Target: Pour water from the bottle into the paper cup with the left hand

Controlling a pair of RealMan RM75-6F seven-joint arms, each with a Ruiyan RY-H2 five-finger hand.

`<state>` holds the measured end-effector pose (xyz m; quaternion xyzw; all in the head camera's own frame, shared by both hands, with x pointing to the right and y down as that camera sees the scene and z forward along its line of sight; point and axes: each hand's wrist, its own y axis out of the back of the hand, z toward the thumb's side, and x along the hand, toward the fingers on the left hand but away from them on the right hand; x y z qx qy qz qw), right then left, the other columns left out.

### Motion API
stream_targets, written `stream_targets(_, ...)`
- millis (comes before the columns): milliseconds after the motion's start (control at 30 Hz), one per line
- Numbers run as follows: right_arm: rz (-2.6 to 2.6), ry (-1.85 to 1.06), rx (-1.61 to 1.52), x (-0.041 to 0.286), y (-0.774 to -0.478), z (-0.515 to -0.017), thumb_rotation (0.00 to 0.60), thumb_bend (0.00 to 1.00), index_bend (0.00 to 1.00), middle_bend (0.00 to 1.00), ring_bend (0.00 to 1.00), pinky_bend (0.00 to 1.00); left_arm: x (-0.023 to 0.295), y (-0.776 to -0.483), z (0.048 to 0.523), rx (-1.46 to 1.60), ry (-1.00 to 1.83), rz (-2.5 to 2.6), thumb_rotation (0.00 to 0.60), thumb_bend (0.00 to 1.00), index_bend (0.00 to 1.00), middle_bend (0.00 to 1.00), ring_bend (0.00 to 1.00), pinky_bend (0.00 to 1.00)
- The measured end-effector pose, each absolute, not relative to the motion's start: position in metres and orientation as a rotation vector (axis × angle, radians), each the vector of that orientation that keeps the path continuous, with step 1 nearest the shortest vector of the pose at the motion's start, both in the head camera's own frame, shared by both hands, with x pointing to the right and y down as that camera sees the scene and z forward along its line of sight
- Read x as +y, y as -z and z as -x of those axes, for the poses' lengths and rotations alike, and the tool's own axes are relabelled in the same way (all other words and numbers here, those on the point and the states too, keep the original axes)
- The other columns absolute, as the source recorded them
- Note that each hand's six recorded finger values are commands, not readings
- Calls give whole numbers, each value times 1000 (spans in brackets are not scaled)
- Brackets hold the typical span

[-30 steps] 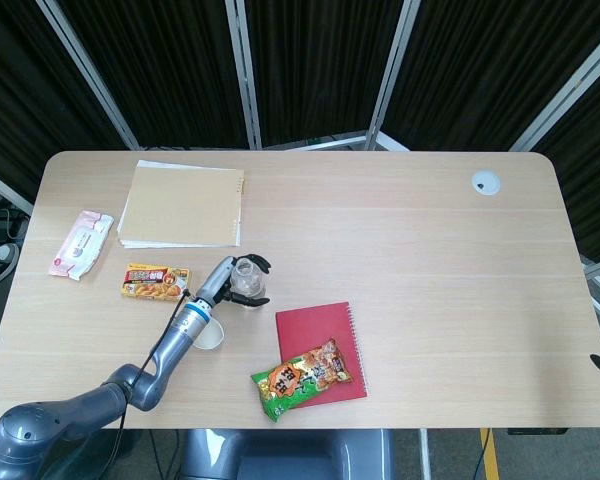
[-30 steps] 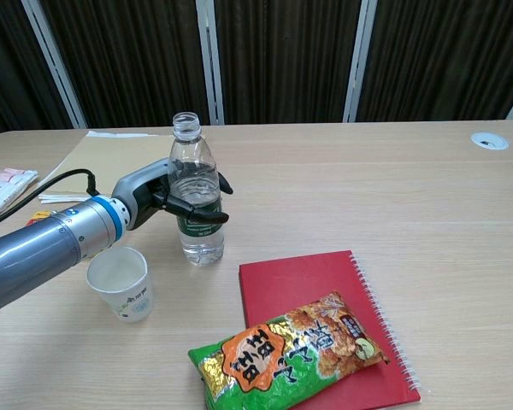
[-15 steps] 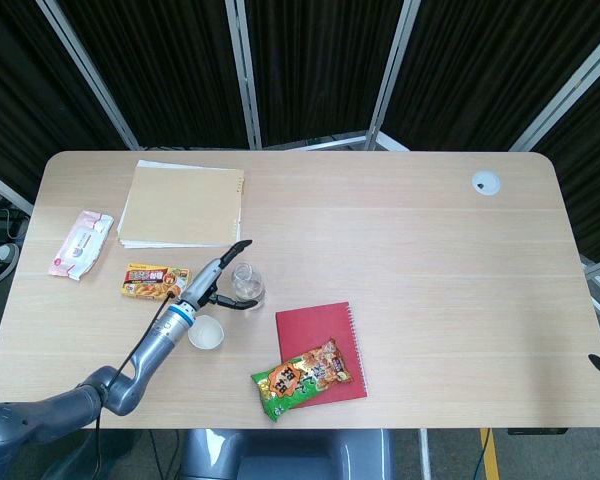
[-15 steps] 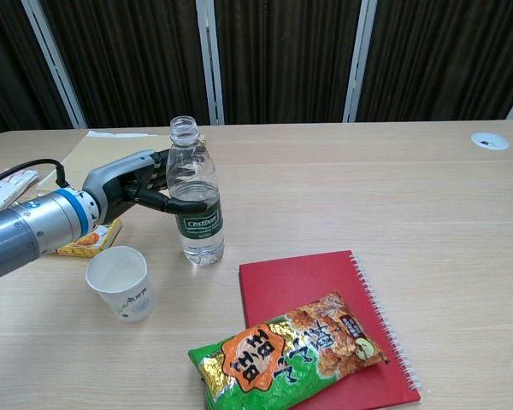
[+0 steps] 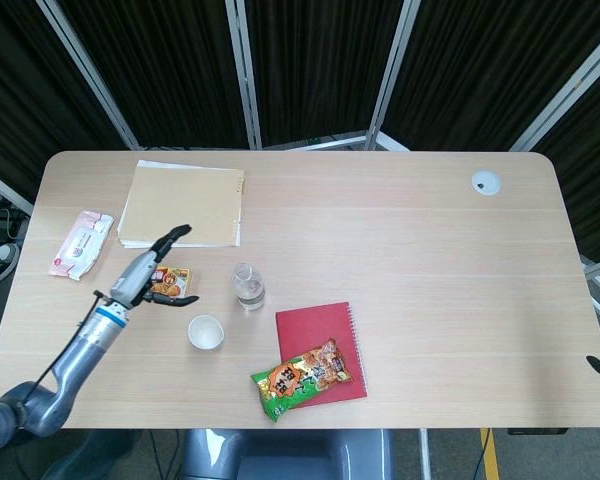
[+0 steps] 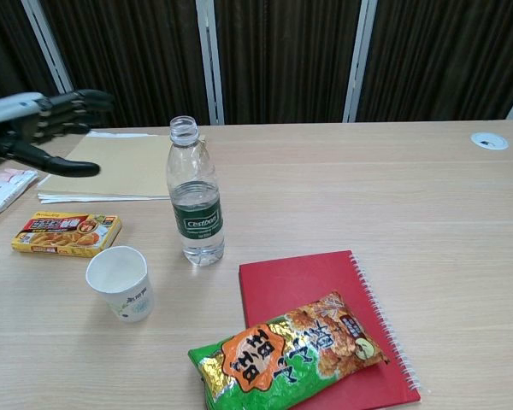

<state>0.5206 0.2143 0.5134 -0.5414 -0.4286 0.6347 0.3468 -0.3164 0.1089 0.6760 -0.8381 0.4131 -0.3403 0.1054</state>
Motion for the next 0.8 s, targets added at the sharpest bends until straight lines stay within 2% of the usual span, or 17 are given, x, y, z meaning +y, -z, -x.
stream_targets(67, 1410, -1629, -1112, 213, -511, -519, 600, 0, 0, 0, 0, 0, 108, -663, 333, 1200, 1023, 2381, 588, 0, 0, 0, 0, 0)
stream_targets(133, 1414, -1603, -1113, 212, -507, -516, 600, 0, 0, 0, 0, 0, 110, -652, 346, 1183, 1041, 2279, 600, 0, 0, 0, 0, 0)
stream_targets(367, 1437, -1510, -1139, 211, -491, -504, 600, 0, 0, 0, 0, 0, 131, -607, 387, 1134, 1175, 1879, 600, 0, 0, 0, 0, 0)
stream_targets(633, 1472, -1455, -1144, 210, -482, -498, 600, 0, 0, 0, 0, 0, 187, -544, 427, 1109, 1439, 1549, 600, 0, 0, 0, 0, 0)
stream_targets(800, 1476, -1435, -1129, 211, -477, -498, 600, 0, 0, 0, 0, 0, 206, -526, 442, 1060, 1529, 1455, 600, 0, 0, 0, 0, 0)
